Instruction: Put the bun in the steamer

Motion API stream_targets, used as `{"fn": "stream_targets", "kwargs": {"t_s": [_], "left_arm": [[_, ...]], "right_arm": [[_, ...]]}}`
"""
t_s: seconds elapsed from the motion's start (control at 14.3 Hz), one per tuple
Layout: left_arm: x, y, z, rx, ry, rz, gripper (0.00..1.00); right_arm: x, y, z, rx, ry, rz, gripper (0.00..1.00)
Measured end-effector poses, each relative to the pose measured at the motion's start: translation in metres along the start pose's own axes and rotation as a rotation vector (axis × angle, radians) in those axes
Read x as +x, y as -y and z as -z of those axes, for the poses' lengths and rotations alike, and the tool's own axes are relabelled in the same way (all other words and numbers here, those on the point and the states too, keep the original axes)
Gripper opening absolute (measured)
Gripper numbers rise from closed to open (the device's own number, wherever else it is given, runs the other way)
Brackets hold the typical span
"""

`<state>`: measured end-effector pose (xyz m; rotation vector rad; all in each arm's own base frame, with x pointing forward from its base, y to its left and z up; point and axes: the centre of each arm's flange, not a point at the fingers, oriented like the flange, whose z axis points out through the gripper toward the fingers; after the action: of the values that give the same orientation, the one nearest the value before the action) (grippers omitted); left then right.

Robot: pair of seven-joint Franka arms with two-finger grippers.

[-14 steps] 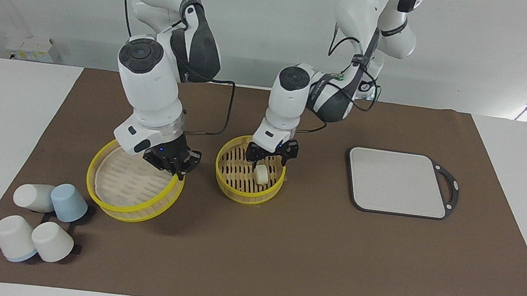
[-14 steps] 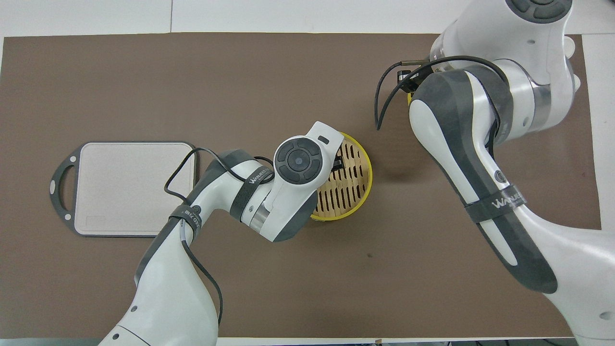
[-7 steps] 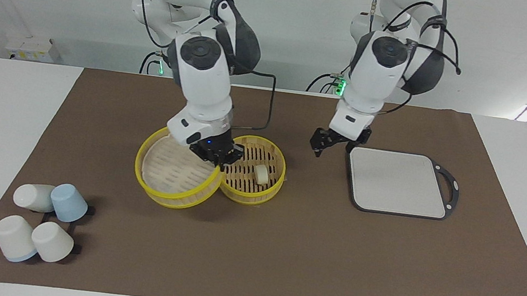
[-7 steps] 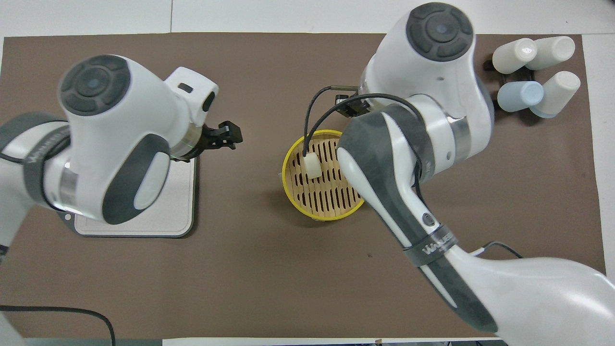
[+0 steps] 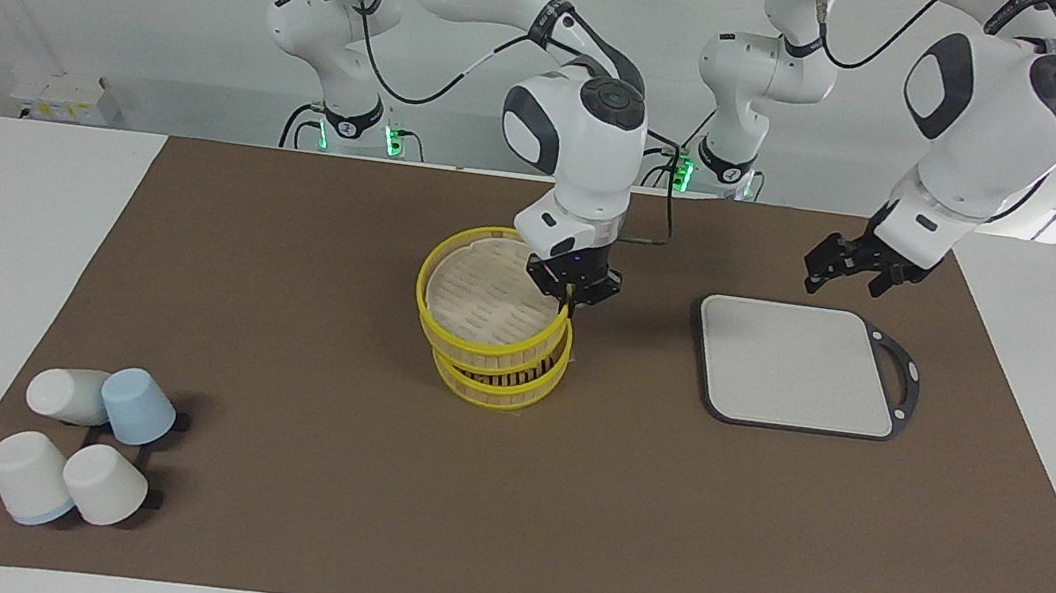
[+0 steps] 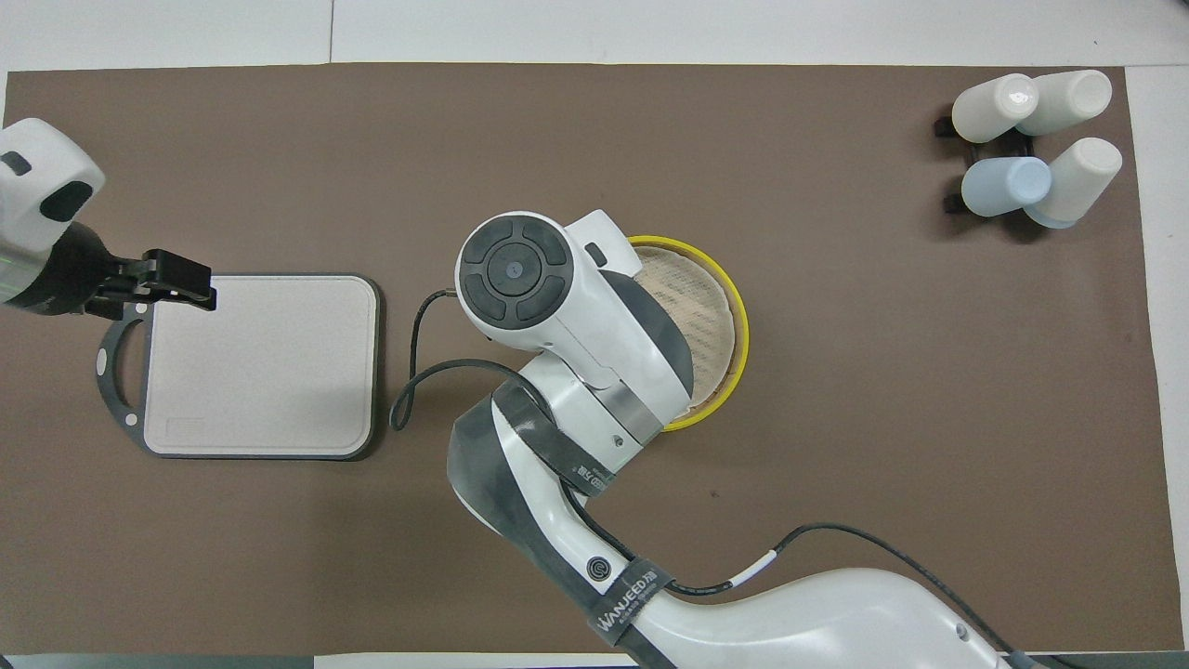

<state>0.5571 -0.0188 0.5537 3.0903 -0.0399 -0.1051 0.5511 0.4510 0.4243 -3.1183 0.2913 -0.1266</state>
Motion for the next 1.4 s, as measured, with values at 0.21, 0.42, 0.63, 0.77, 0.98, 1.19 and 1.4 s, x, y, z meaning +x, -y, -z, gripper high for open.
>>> {"fn": "stream_targets", "kwargs": {"t_s": [0.21,0.42,0.63,0.77,0.98,1.19,1.4], "left_arm": [[-0.004,0.024,0.004,0.033,0.006,-0.050,1.00],[-0.006,0.024,0.003,0.044,0.021,-0.058,1.00],[-0.007,0.024,0.006,0.045,0.031,-0.059,1.00],[-0.009,0.023,0.015,0.044,0.032,-0.059,1.00],[-0.012,0.021,0.030,0.045,0.030,-0.061,1.00],[-0.015,0.015,0.035,0.045,0.037,-0.072,1.00],[-0.018,0.014,0.035,0.043,0.056,-0.072,1.00]], "right_arm": [[0.001,0.002,-0.009,0.001,-0.006,0.002,0.09],[-0.001,0.006,-0.018,-0.002,-0.010,0.011,0.09],[-0.002,0.007,-0.023,0.003,-0.015,0.015,0.09],[-0.003,0.007,-0.030,0.006,-0.018,0.016,0.09],[-0.004,0.006,-0.033,0.006,-0.020,0.017,0.09],[-0.004,0.006,-0.035,0.008,-0.021,0.017,0.09],[-0.004,0.006,-0.040,0.015,-0.032,0.020,0.26]]}}
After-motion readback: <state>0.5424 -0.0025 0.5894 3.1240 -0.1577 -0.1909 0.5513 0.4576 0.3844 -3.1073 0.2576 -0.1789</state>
